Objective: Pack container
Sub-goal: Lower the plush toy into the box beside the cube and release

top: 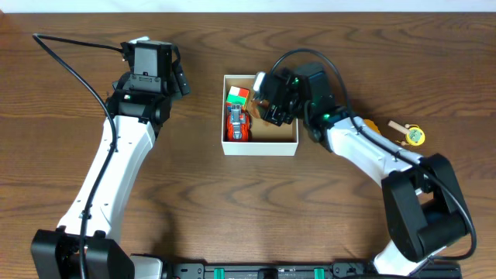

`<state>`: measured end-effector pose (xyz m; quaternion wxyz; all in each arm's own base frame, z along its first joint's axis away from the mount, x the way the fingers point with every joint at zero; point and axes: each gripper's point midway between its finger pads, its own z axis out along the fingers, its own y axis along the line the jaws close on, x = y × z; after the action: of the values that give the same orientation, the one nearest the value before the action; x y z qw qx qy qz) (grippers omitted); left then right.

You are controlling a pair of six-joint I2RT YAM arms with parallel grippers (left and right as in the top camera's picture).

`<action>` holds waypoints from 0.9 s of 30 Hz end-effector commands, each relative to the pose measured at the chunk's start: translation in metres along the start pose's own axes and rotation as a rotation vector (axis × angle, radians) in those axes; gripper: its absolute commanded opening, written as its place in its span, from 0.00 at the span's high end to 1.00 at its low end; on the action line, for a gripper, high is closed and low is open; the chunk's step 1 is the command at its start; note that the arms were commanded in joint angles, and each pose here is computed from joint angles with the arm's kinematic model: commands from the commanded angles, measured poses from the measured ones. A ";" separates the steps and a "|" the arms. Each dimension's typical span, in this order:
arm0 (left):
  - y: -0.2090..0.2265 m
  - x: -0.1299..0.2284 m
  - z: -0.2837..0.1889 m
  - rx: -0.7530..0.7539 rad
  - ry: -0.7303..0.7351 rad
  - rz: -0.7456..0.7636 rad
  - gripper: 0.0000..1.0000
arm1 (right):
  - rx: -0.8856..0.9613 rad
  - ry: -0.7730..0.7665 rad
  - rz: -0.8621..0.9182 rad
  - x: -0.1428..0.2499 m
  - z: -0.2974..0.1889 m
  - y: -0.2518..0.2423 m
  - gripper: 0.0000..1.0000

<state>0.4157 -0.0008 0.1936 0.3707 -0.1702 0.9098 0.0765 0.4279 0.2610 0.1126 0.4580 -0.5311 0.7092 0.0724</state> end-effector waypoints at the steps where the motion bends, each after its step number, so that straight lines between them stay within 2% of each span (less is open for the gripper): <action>1: 0.002 -0.007 -0.003 -0.001 -0.015 -0.015 0.02 | 0.048 -0.062 0.027 -0.041 -0.027 -0.008 0.19; 5: 0.002 -0.007 -0.003 -0.001 -0.015 -0.015 0.02 | 0.096 -0.076 0.116 -0.060 -0.063 -0.019 0.13; 8: 0.002 -0.007 -0.003 -0.001 -0.015 -0.015 0.02 | 0.074 -0.048 0.126 -0.060 -0.081 -0.012 0.23; 9: 0.002 -0.007 -0.003 -0.001 -0.015 -0.015 0.02 | 0.049 -0.031 0.133 -0.057 -0.084 -0.006 0.33; 10: 0.002 -0.007 -0.003 -0.001 -0.015 -0.015 0.02 | 0.010 -0.015 0.142 -0.053 -0.084 0.003 0.48; 12: 0.002 -0.007 -0.003 -0.001 -0.015 -0.015 0.02 | -0.068 0.008 0.161 -0.046 -0.083 0.019 0.65; 14: 0.002 -0.007 -0.003 -0.001 -0.015 -0.015 0.02 | -0.129 0.043 0.182 -0.035 -0.079 0.033 0.94; 15: 0.002 -0.007 -0.003 -0.001 -0.014 -0.015 0.02 | -0.144 0.061 0.189 -0.030 -0.075 0.037 0.99; 27: 0.002 -0.007 -0.003 -0.001 -0.015 -0.015 0.02 | -0.182 0.118 0.209 0.001 -0.035 0.047 0.99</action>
<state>0.4157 -0.0008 0.1936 0.3707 -0.1702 0.9098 0.0765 0.3694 0.2568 0.1157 0.3567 -0.4995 0.7766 0.1420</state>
